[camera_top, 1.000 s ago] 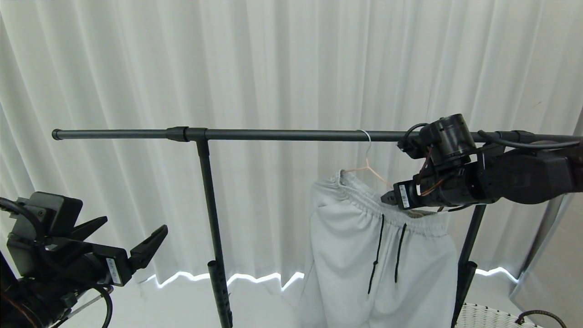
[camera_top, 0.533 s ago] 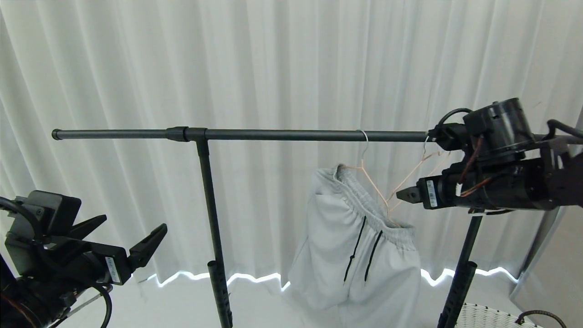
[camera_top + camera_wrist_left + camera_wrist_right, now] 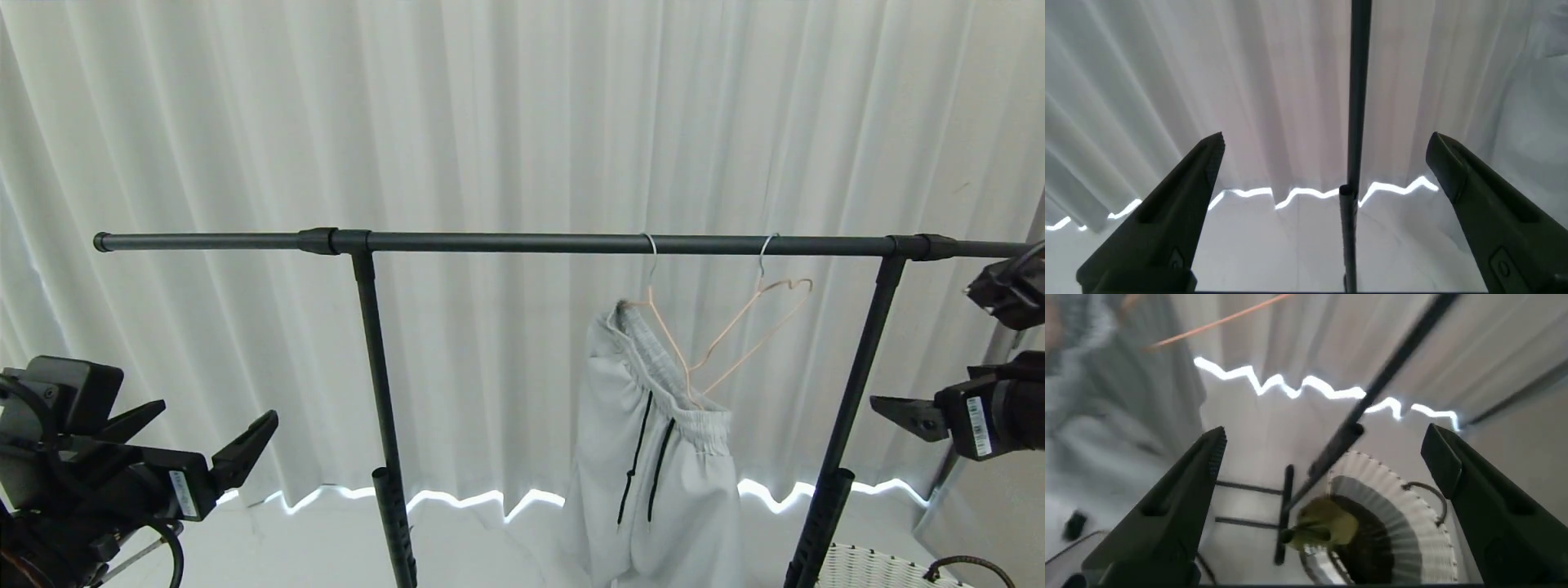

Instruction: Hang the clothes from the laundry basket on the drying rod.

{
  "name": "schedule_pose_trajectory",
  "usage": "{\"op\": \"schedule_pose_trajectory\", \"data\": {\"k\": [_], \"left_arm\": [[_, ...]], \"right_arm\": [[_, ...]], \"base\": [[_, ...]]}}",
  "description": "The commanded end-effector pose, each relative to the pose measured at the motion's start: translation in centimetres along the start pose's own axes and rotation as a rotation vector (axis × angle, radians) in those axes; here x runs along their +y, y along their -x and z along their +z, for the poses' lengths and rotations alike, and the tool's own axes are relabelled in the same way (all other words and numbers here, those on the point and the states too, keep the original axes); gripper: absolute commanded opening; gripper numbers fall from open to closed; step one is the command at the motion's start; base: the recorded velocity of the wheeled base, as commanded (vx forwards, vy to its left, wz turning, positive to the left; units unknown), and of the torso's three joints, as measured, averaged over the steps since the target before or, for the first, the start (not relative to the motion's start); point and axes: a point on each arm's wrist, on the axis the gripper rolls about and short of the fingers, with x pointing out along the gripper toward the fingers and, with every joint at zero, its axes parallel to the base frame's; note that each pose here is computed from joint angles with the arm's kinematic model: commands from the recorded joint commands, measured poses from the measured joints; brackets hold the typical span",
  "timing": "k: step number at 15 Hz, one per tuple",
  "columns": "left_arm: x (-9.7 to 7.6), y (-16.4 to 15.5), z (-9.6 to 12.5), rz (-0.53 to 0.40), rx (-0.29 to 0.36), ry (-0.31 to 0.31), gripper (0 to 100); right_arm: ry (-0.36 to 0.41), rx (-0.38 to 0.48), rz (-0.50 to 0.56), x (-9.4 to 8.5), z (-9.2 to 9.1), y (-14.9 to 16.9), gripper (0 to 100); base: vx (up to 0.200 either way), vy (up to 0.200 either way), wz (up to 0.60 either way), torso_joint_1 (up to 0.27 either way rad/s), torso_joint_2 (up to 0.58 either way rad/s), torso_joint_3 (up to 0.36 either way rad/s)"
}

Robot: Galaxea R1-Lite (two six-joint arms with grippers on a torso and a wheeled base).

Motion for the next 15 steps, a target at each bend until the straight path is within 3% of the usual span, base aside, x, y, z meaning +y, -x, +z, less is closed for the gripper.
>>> {"op": "schedule_pose_trajectory", "data": {"k": [1, 4, 6, 9, 12, 15], "left_arm": [[0.7, 1.1, -0.7, 0.057, 0.006, 0.011, 100], [0.6, 3.3, -1.1, 0.098, -0.037, 0.002, 100], [0.6, 3.9, -1.1, 0.110, -0.062, -0.002, 100], [0.8, 3.6, 0.0, 0.117, -0.099, -0.004, 100], [0.8, 3.2, 0.2, 0.118, -0.096, -0.007, 100], [0.8, 3.0, 0.2, 0.116, -0.083, -0.028, 100]], "right_arm": [[-0.045, -0.115, -0.049, -0.9, -2.6, 0.2, 100], [-0.019, -0.215, -0.106, -1.3, -5.8, -0.7, 100], [-0.023, -0.253, -0.147, -1.9, -6.1, -0.6, 100], [-0.102, -0.371, -0.157, -2.1, -6.1, 0.2, 100], [-0.111, -0.367, -0.205, -2.5, -8.4, 1.3, 100], [-0.112, -0.304, -0.211, -2.3, -10.4, 1.2, 100]], "base": [[0.000, 0.000, 0.00, 0.000, 0.00, 0.000], [0.000, 0.000, 0.00, 0.000, 0.00, 0.000], [0.000, 0.000, 0.00, 0.000, 0.00, 0.000], [0.000, 0.000, 0.00, 0.000, 0.00, 0.000], [0.000, 0.000, 0.00, 0.000, 0.00, 0.000], [0.000, 0.000, 0.00, 0.000, 0.00, 0.000]]}}
